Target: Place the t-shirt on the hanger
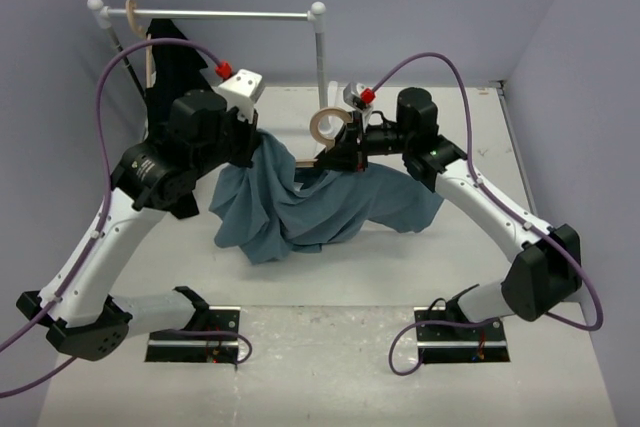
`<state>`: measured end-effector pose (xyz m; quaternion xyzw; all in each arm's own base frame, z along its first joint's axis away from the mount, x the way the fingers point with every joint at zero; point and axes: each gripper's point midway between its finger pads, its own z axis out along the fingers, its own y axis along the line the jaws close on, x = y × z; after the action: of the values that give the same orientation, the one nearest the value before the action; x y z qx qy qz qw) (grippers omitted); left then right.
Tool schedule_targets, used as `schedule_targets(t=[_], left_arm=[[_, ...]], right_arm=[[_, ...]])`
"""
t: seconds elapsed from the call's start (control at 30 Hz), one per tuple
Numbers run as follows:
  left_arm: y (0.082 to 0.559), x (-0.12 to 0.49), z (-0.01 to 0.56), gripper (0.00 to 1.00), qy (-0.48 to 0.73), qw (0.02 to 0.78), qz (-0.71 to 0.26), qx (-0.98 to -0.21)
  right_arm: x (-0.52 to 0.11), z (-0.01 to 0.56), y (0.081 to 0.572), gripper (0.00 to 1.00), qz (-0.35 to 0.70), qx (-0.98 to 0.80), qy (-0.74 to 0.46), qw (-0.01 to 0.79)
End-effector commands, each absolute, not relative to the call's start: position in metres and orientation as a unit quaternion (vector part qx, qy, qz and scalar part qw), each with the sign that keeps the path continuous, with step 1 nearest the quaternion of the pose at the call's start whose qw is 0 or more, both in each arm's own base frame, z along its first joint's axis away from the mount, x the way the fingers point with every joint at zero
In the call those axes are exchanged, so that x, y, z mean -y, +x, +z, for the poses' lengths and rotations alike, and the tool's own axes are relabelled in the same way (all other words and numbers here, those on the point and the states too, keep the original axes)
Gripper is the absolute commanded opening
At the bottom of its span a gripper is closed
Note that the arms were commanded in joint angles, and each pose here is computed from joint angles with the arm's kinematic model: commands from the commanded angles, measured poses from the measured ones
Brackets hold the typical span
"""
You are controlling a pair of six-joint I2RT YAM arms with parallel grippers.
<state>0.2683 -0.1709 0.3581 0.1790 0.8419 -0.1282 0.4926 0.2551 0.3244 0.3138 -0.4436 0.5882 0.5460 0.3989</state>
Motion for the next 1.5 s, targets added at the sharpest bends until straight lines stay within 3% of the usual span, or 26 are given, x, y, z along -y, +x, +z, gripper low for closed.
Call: schedule_targets(t=[0.0,0.13,0.3,0.5,0.6,0.73,0.83,0.97,1.17,1.47], left_arm=[[0.266,0.147,0.357,0.02,0.169,0.492,-0.072,-0.851],[0.263,0.140,0.350,0.10,0.174,0.473,-0.052,-0.862],[0.263,0.140,0.337,0.42,0.176,0.464,-0.048,-0.867],[0.262,0.157,0.336,0.45,0.200,0.468,-0.086,-0.857],[0.257,0.176,0.366,0.48,0.229,0.505,-0.146,-0.819],[0.243,0.198,0.399,0.60,0.274,0.538,-0.215,-0.767],[0.244,0.198,0.400,0.64,0.276,0.537,-0.212,-0.768],[0.255,0.193,0.416,0.78,0.255,0.554,-0.192,-0.769],[0.231,0.257,0.479,0.71,0.354,0.579,-0.349,-0.646],[0.229,0.312,0.469,0.57,0.437,0.503,-0.446,-0.597]], right_arm=[[-0.322,0.337,0.250,0.00,0.527,-0.552,-0.484,0.428],[-0.318,0.328,0.251,0.00,0.509,-0.565,-0.487,0.431],[-0.317,0.332,0.246,0.00,0.516,-0.558,-0.488,0.430],[-0.317,0.339,0.246,0.00,0.519,-0.555,-0.479,0.440],[-0.316,0.340,0.245,0.00,0.521,-0.552,-0.480,0.440],[-0.312,0.344,0.248,0.00,0.526,-0.547,-0.469,0.452],[-0.304,0.349,0.249,0.00,0.534,-0.542,-0.458,0.459],[-0.295,0.353,0.246,0.00,0.530,-0.540,-0.460,0.464],[-0.294,0.357,0.240,0.00,0.527,-0.531,-0.480,0.459],[-0.287,0.359,0.227,0.00,0.535,-0.509,-0.506,0.446]])
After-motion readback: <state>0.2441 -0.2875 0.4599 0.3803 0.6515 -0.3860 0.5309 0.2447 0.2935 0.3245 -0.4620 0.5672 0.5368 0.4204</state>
